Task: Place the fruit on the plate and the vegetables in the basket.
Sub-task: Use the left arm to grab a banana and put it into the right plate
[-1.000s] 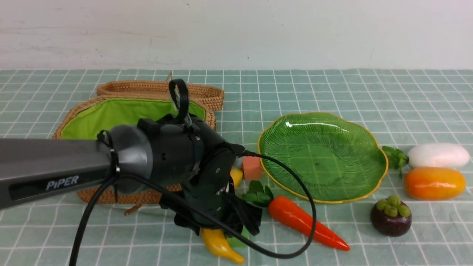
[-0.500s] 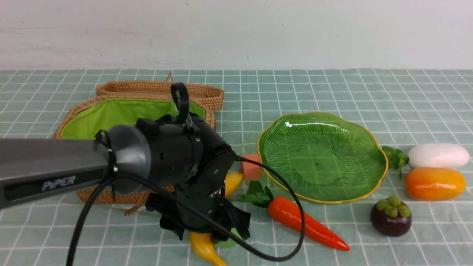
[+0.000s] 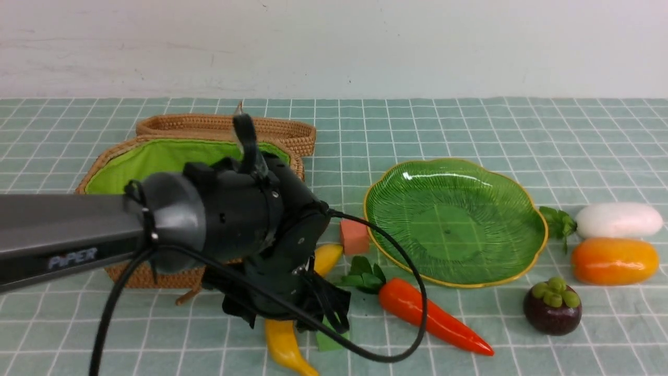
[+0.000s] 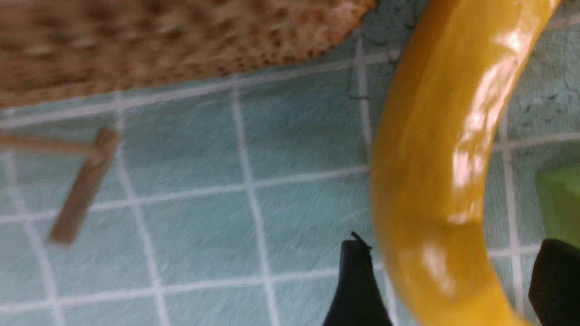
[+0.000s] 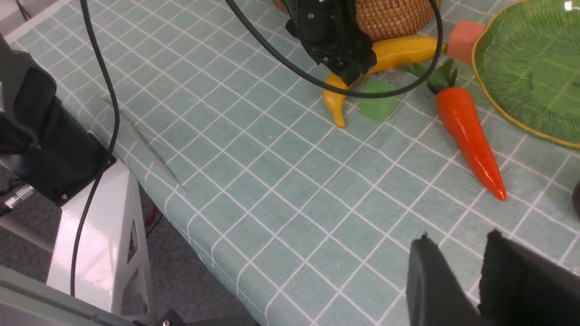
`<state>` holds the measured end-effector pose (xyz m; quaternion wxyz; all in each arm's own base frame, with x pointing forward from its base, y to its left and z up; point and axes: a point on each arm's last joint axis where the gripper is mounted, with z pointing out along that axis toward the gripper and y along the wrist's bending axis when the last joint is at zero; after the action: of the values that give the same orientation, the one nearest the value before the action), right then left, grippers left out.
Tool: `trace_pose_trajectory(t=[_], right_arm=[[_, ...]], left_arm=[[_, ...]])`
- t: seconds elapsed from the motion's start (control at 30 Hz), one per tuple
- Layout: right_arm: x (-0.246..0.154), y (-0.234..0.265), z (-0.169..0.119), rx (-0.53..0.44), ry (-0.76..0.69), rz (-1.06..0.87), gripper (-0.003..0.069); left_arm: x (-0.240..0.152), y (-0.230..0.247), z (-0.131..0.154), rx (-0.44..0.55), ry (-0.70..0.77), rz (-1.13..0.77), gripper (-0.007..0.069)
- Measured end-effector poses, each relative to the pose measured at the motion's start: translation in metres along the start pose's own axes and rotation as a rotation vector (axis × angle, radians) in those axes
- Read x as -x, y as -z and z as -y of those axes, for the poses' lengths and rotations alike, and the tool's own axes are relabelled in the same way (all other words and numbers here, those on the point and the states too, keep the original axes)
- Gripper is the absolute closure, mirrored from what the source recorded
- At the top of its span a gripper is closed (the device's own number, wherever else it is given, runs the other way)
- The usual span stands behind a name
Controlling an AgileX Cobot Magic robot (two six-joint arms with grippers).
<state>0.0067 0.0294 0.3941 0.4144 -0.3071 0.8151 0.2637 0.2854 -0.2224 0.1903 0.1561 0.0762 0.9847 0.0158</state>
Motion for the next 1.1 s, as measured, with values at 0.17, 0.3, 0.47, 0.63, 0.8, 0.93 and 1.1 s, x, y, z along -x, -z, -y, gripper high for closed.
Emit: trace_pose_trajectory(t=[0.17,0.3,0.47,0.63,0.8,0.93,1.1], right_arm=[[0.0,0.0,0.0,0.0,0.0,0.0,0.0477],[0.0,0.0,0.0,0.0,0.0,0.0,0.0477],[0.0,0.0,0.0,0.0,0.009,0.0,0.0477],[0.0,0.0,0.0,0.002,0.016,0.001,0.0477],[0.002,0.0,0.0,0.002,0.019,0.027,0.0477],[0.008,0.0,0.002,-0.026,0.031,0.083,0.0477],[0.02,0.003,0.014,-0.169,0.08,0.219,0.0477]], left_arm=[[-0.003,-0.026,0.005,0.015,-0.008,-0.035,0.0145],[-0.003,-0.032,0.006,0.031,0.018,-0.05,0.0177],[-0.004,-0.031,0.008,0.036,0.057,-0.059,0.0333],[-0.007,-0.02,0.002,0.077,0.065,-0.095,0.0321],[-0.003,0.03,-0.003,0.025,0.099,-0.022,0.0321],[-0.002,0.075,0.005,-0.043,0.054,0.069,0.0321],[0.017,0.132,0.036,-0.17,-0.314,0.316,0.0321]])
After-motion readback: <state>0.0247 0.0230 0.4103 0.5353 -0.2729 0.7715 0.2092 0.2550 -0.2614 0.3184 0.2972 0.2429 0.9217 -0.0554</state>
